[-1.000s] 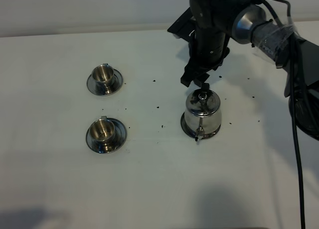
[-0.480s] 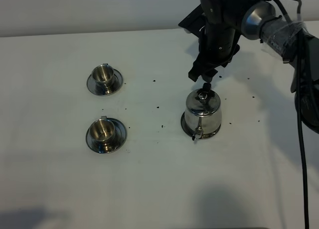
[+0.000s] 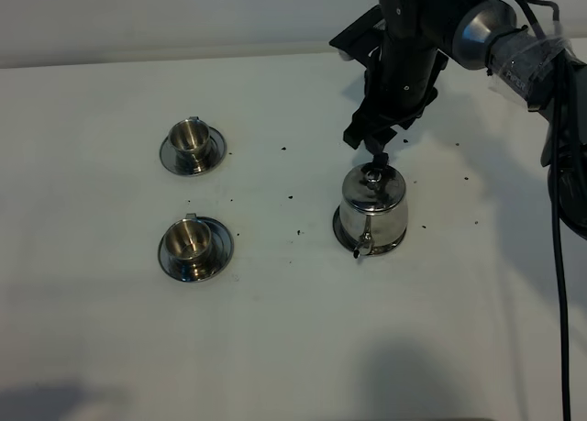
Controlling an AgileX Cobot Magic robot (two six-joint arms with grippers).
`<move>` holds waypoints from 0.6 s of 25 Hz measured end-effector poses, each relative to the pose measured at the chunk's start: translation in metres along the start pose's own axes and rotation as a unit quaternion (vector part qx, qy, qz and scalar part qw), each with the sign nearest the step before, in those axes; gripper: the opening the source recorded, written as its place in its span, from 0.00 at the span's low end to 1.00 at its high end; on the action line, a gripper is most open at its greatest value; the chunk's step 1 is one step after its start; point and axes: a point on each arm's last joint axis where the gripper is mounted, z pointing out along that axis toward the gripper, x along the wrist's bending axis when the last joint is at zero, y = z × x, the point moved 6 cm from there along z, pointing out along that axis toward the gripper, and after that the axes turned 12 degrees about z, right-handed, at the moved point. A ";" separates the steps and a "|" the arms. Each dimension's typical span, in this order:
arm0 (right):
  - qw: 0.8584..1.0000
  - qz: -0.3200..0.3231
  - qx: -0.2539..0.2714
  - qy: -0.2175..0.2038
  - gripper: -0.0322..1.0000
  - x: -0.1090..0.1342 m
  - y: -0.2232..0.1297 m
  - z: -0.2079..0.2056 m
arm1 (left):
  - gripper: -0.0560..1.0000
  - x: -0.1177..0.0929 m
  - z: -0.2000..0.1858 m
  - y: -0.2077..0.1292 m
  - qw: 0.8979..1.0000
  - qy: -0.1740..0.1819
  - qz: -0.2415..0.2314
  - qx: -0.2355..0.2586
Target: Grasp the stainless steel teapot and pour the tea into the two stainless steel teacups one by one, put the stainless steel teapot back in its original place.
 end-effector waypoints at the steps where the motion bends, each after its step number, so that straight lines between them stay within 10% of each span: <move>1: 1.000 -0.001 -0.001 0.005 0.55 0.001 0.000 0.000 | 0.42 0.000 0.000 0.000 1.000 0.000 0.000 0.000; 15: 1.000 -0.006 0.017 0.002 0.55 0.000 -0.011 0.001 | 0.42 0.000 0.000 0.000 1.000 0.000 0.000 0.000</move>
